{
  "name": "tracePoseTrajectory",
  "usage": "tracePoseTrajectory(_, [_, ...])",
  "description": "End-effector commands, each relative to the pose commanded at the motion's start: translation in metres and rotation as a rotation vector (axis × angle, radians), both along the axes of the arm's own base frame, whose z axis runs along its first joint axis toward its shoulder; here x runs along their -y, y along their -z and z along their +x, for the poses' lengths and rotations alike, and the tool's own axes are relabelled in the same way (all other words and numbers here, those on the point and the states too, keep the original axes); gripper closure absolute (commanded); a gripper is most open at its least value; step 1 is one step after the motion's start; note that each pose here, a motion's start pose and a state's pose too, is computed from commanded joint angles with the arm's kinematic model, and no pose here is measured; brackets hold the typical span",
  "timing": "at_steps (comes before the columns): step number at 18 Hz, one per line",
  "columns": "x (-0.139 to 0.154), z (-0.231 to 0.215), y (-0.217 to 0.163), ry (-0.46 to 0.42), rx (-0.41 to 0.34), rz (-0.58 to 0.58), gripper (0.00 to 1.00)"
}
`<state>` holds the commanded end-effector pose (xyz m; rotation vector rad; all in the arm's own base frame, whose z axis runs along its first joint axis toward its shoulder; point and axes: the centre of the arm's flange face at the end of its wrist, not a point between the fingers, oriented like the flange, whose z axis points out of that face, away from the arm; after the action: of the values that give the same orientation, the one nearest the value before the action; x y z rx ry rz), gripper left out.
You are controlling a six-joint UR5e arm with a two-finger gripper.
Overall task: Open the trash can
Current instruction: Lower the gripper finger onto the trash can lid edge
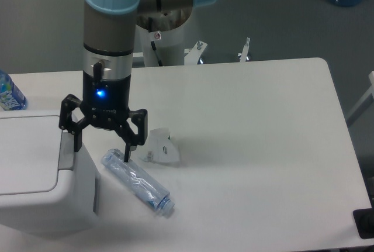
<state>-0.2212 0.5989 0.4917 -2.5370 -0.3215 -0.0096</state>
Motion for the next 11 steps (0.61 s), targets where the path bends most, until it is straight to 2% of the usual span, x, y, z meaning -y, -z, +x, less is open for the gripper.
tracePoseTrajectory(11, [-0.0083, 0.0059, 0.0086, 0.018, 0.0, -0.003, 0.0])
